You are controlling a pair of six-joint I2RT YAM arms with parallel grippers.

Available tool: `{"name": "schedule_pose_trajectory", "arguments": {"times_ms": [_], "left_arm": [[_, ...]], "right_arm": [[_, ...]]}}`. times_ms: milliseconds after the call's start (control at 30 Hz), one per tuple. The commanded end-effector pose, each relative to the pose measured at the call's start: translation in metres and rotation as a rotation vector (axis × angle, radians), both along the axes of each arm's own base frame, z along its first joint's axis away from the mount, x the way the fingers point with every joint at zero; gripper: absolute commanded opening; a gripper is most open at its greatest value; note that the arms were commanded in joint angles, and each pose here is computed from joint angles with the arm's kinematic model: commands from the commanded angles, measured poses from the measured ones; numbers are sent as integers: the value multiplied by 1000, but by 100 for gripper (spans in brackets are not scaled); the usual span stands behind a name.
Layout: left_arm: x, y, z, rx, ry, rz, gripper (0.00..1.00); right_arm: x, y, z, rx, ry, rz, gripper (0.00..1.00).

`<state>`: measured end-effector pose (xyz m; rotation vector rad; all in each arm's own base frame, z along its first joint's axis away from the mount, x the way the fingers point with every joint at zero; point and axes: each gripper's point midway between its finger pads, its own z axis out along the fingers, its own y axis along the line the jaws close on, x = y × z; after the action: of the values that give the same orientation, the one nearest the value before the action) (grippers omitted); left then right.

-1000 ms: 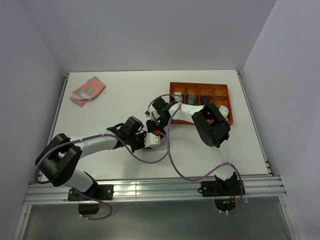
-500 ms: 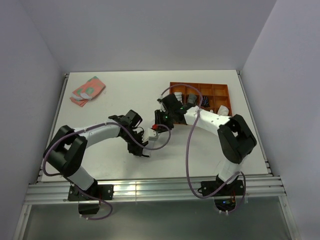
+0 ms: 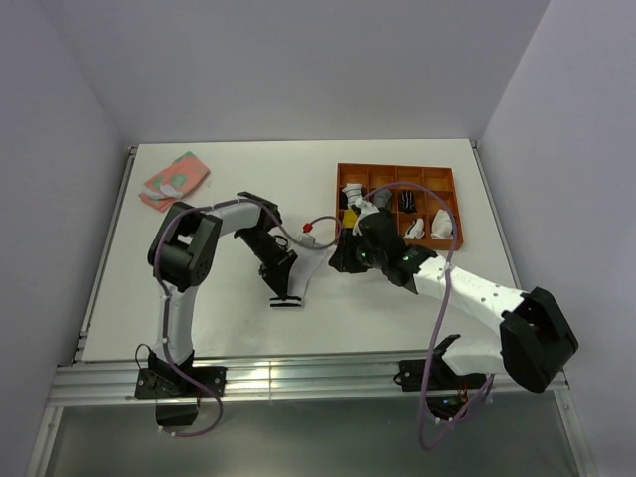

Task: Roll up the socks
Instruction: Roll the sock at the center of the board.

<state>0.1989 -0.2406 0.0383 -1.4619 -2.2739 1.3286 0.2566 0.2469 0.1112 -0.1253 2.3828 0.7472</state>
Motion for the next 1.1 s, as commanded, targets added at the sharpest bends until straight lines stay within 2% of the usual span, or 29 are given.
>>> {"name": "schedule_pose_trajectory", "arguments": {"times_ms": [0, 233, 433, 567, 600, 1067], "left_arm": [[-4, 1, 17, -17, 170, 40, 0], [7, -4, -4, 50, 265, 96, 0], [15, -3, -19, 128, 261, 143, 0], [19, 1, -28, 185, 267, 166, 0], [20, 3, -30, 190, 263, 164, 0], [19, 16, -47, 264, 282, 119, 0]], "right_arm": [[3, 18, 34, 72, -216, 73, 36], [-32, 61, 22, -13, -357, 281, 39], [-52, 98, -3, -90, -413, 436, 47], [-52, 110, -17, -181, -427, 486, 48], [-50, 106, -28, -246, -425, 494, 49], [-70, 112, -44, -542, -512, 654, 55]]}}
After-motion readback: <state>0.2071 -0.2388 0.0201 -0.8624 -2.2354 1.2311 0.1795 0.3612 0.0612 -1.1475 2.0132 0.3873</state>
